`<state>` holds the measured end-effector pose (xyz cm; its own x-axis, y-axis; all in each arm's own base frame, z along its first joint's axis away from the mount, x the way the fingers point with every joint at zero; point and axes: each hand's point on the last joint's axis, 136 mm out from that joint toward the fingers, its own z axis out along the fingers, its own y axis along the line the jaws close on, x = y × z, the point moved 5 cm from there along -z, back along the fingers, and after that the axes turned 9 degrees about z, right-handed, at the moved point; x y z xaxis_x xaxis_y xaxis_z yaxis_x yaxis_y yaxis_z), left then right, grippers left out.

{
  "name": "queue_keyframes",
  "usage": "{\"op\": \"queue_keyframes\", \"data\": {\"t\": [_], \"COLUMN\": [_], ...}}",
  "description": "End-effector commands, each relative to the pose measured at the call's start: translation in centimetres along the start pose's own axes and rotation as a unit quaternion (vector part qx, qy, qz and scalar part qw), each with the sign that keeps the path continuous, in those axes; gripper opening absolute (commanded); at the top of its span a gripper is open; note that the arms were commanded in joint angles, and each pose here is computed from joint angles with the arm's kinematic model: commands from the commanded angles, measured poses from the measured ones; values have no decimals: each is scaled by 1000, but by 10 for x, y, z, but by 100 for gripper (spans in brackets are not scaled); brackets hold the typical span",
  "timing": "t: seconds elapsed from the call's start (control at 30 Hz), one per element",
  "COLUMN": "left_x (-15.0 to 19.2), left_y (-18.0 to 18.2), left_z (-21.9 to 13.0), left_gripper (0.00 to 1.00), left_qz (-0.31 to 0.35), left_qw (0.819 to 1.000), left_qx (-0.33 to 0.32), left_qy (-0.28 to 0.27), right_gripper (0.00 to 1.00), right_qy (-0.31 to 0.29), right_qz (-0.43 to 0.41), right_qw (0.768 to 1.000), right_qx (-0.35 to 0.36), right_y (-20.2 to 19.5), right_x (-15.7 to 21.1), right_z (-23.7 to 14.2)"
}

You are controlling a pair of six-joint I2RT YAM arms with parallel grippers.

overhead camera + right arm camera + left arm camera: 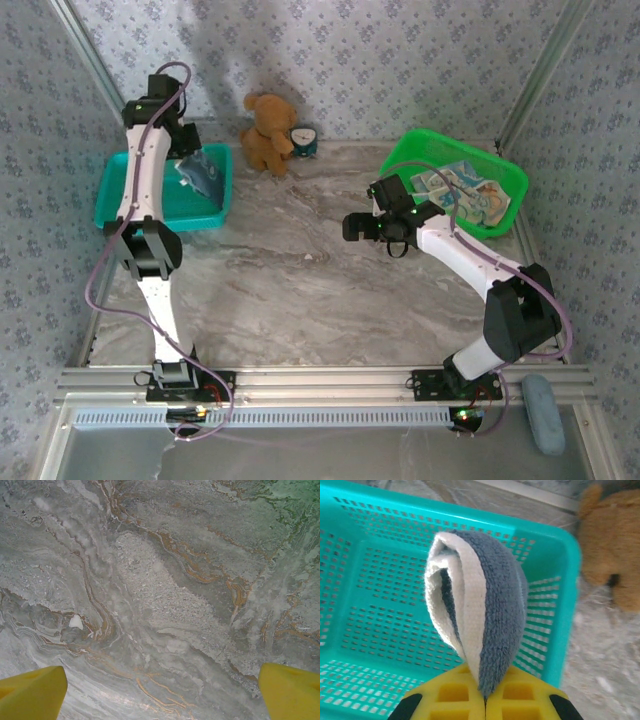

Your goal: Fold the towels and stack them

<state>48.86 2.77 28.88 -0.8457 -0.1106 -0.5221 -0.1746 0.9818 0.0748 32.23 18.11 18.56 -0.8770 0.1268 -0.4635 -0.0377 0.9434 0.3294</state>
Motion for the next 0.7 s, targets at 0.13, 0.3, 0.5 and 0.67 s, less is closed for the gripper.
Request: {"op": "queue_keyframes", "data": {"t": [0.13,0.3,0.5,0.67], "left_x": [-5,-14,-13,-1], "left_y": [92,90,72,58], "left_z": [39,36,23,19], "left_gripper": [73,83,87,86], "left_qz": [-38,-63,-62,-57], "left_qw": [996,997,998,998], "left_qx": [-80,-39,-13,-5], "left_qy": [14,-6,-11,3], "right_gripper": [100,100,100,100], "right_qy": [-11,-8,-10,-15], "right_qz": [3,-1,-3,-3], "right_qw": [1000,1000,1000,1000], "right_qx": [-6,-7,-14,-23], "right_y": [14,17,18,21], "right_x": [-8,-3,-2,-4], "right_z": [-10,-11,-11,-14]}}
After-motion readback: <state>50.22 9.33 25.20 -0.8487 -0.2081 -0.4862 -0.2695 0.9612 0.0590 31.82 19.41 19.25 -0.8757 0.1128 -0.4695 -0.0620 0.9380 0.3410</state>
